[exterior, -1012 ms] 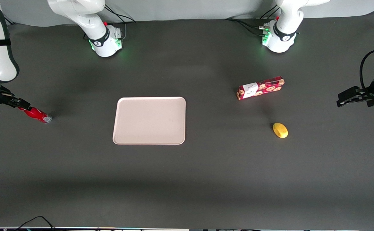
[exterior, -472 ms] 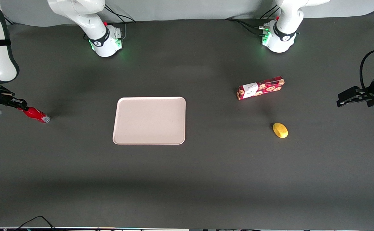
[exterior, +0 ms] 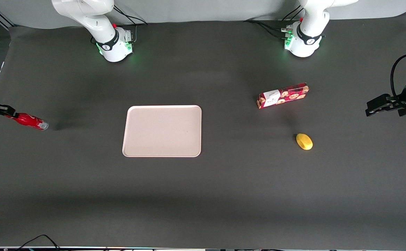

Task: Place coke bottle on tray
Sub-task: 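Lift the bottle and carry it over the white tray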

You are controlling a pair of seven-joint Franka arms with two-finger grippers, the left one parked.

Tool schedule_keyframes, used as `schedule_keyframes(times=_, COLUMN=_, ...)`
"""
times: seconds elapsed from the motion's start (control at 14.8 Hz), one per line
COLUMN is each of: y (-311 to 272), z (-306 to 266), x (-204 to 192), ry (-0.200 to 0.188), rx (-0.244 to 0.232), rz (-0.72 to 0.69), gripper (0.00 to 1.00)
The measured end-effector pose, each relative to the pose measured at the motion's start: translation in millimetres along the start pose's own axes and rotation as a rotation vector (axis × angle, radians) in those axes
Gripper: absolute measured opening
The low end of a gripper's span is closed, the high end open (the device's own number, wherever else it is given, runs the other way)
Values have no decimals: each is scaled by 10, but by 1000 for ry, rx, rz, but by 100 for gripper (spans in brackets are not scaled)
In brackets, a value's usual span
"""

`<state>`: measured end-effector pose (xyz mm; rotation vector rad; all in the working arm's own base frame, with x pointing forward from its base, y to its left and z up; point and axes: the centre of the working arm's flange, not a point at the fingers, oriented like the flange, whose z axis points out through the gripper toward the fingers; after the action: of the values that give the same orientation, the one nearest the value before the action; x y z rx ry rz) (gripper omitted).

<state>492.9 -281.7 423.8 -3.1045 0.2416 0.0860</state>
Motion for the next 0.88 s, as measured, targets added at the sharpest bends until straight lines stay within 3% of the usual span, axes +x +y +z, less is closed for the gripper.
schedule_keyframes(times=0.4, y=-234, z=-1355, x=15, ry=-30, rx=29, rz=-31, gripper=32)
schedule_keyframes(times=0.61, y=-420, z=-1480, x=39, ry=-33, rx=31, rz=-47, gripper=32)
schedule_keyframes(times=0.88, y=-1338, z=-1400, x=237, ry=-64, rx=26, rz=43, gripper=32)
